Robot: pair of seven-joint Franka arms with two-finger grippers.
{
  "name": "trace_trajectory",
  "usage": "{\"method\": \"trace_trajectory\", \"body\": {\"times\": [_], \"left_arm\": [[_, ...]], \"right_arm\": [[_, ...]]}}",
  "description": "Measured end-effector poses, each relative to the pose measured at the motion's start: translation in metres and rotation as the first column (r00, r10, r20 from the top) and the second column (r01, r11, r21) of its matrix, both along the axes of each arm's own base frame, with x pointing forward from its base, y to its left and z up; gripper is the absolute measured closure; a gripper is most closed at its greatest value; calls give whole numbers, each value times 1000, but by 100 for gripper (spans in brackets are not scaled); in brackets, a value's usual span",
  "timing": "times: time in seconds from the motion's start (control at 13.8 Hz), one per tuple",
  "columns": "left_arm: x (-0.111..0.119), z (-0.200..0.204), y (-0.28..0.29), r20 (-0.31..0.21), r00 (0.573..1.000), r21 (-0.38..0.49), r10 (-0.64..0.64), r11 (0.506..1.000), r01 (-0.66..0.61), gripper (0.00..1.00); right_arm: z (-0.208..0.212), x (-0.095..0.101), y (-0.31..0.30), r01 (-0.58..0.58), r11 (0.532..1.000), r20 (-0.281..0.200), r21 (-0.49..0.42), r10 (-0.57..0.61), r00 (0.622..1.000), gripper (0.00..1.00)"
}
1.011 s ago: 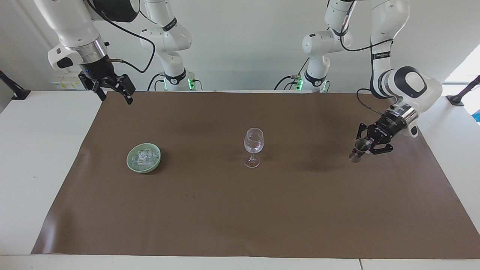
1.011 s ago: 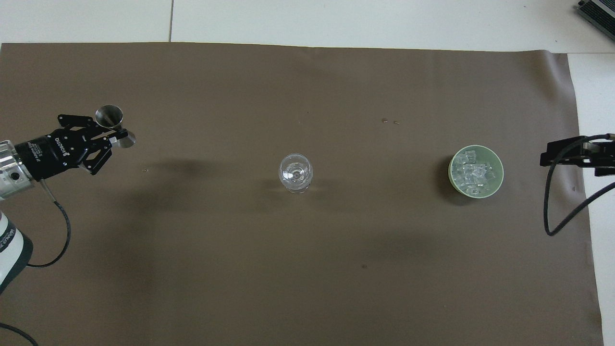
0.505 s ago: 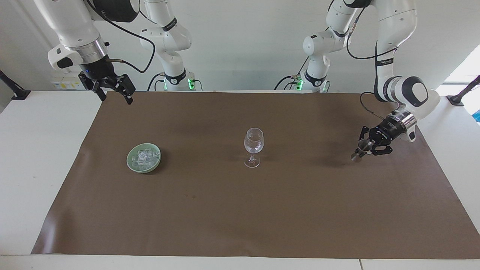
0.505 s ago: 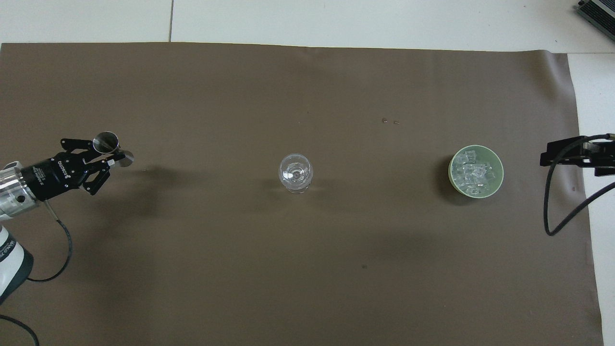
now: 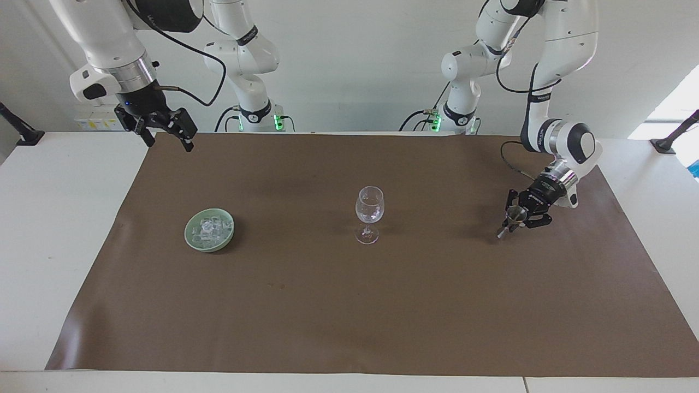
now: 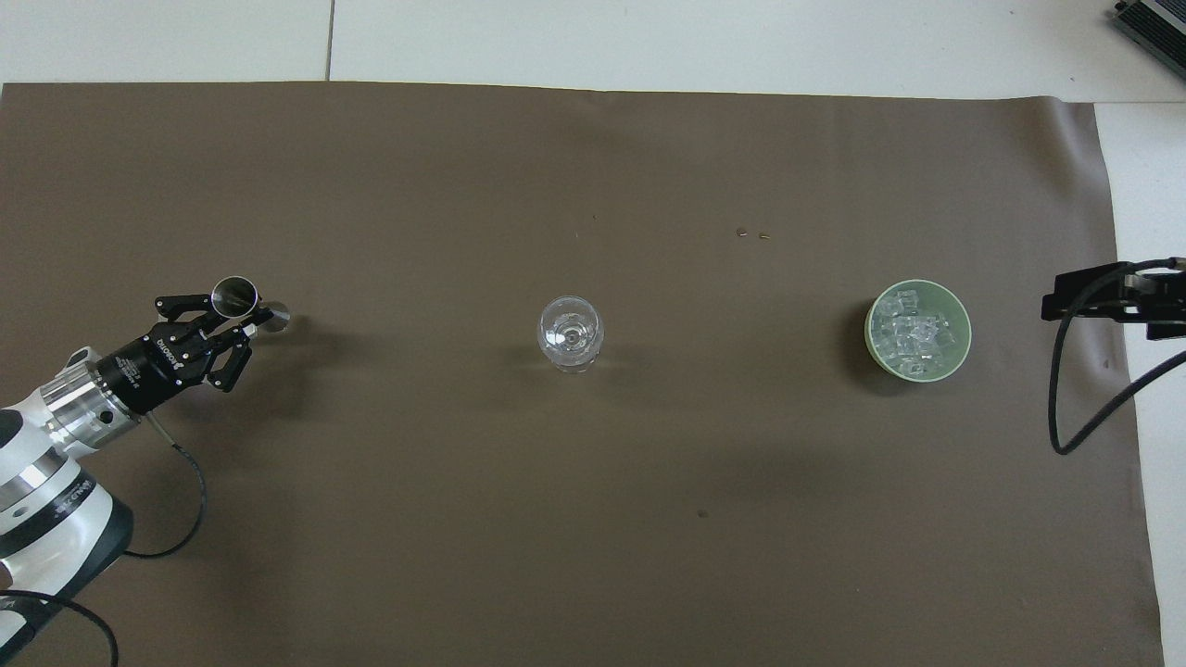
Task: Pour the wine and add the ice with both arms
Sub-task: 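Lower the silver cup onto the table with the left gripper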
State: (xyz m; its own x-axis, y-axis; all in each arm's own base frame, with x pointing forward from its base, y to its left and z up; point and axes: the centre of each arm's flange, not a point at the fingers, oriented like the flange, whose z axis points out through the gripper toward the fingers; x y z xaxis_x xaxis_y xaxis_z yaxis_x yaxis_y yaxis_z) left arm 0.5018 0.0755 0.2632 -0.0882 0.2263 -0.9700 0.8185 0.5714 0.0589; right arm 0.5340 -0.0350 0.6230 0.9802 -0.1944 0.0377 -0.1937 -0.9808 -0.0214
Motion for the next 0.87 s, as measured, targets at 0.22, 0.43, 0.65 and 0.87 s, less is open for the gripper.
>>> {"method": "trace_trajectory", "body": {"times": [0.22,0.43,0.65,0.87], "left_arm": [[-1,-4,-5,1,1000,-9,16,1000,-16,79],[-3,-11,0,-25,998,18,49,999,-49,79],[-4,-19,-1,-47,997,42,59,997,-57,79],[-4,-21,-4,-58,996,57,62,997,-59,79]], "right_arm": [[0,0,0,0,1000,0,0,0,1000,0],[0,0,0,0,1000,0,0,0,1000,0],[0,0,0,0,1000,0,0,0,1000,0],[0,0,0,0,1000,0,0,0,1000,0]]}}
